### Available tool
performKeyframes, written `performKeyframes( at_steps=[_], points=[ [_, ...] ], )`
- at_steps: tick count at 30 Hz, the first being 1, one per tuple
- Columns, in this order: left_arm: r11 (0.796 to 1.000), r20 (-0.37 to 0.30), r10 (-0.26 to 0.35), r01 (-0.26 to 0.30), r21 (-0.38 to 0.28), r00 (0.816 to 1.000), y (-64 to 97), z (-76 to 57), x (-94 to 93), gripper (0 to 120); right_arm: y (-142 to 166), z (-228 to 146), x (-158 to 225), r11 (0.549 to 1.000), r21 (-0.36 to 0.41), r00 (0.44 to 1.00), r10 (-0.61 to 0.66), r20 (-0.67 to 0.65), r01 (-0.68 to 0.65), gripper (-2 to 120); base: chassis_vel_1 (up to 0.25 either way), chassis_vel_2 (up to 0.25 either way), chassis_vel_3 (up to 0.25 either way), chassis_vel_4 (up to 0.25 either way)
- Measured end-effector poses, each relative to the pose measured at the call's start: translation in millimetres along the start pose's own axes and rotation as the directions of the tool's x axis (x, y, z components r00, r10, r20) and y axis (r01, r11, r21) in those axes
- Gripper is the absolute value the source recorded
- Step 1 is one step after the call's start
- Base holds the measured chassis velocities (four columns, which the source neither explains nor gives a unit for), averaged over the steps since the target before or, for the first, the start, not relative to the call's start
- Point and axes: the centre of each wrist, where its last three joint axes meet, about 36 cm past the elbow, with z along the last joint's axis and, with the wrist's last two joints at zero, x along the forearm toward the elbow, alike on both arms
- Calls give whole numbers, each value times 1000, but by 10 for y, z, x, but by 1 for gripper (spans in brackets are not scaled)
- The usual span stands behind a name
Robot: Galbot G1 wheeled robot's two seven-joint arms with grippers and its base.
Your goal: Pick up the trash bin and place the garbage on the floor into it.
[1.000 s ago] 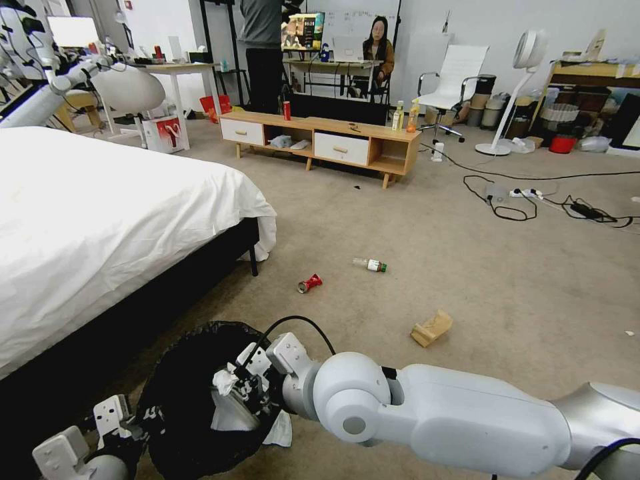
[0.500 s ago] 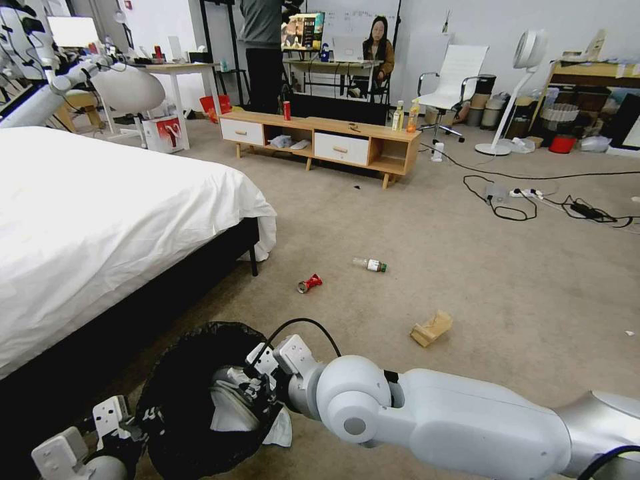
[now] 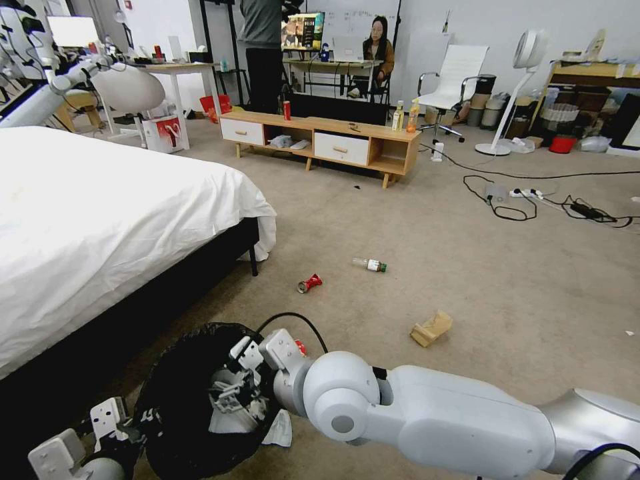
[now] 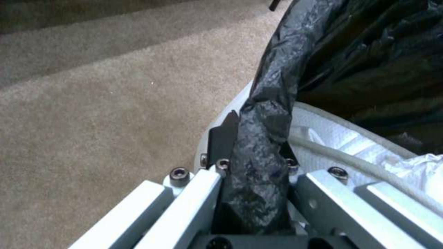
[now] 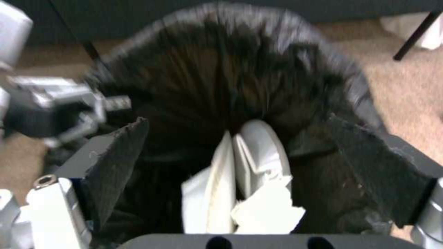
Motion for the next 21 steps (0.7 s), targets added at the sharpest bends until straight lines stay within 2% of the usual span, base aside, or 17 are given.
performKeyframes(
  at_steps=[21],
  points=[
    [1000,-1,-4,4,1,1000,18,1,12,2,103,-146,-18,1000,4,999,-24,45,24,100,0,0,0,0]
  ],
)
